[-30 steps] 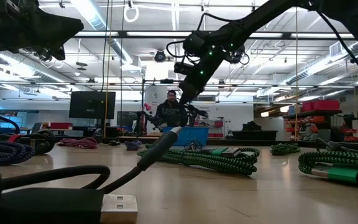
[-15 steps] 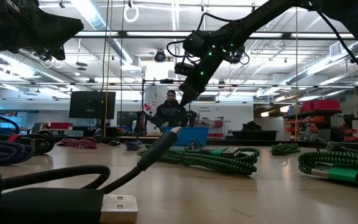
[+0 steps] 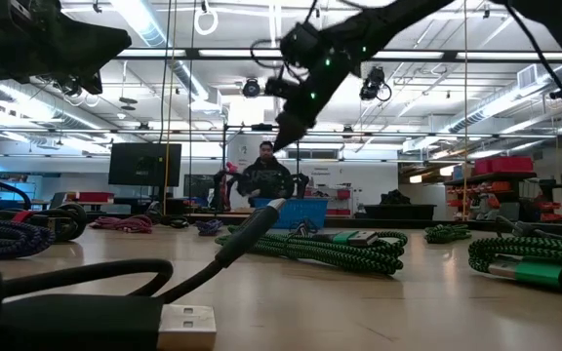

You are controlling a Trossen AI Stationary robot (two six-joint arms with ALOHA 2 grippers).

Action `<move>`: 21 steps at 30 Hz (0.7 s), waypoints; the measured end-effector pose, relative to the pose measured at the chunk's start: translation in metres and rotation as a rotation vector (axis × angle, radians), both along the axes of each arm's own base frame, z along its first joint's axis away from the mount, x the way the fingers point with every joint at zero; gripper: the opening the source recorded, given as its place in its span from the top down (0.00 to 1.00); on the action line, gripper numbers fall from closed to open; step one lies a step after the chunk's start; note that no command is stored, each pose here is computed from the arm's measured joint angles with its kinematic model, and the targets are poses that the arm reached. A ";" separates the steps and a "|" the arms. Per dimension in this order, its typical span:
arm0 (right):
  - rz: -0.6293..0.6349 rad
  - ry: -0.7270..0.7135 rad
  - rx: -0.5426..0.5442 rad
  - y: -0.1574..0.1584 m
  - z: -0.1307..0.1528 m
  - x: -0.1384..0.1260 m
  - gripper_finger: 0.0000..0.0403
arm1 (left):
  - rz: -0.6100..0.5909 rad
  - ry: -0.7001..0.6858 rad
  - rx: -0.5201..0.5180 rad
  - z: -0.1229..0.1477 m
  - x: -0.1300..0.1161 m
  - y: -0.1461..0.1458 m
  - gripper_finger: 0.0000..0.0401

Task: Pick & Place USB Port
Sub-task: Put the green black charger cable into the orange bin

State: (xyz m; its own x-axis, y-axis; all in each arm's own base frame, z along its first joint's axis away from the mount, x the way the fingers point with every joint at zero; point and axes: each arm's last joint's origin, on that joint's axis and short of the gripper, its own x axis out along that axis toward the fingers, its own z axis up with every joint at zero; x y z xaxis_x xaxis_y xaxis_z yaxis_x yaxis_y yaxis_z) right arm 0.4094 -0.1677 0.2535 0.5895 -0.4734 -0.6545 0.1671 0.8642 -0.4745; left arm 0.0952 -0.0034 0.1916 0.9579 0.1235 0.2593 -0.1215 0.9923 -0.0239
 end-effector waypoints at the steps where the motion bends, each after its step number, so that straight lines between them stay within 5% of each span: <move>1: 0.021 0.015 0.007 0.011 0.003 0.000 0.63 | 0.000 0.001 0.000 0.000 0.000 0.000 0.87; 6: 0.166 0.069 0.093 0.071 0.018 -0.001 0.63 | -0.003 -0.001 0.001 0.000 0.000 0.000 0.87; 11: 0.275 0.289 0.162 0.129 0.013 -0.016 0.63 | -0.010 -0.003 -0.023 0.000 0.000 0.000 0.87; 21: 0.227 0.642 0.273 0.193 -0.052 -0.058 0.63 | -0.034 -0.007 -0.051 0.000 0.000 -0.001 0.87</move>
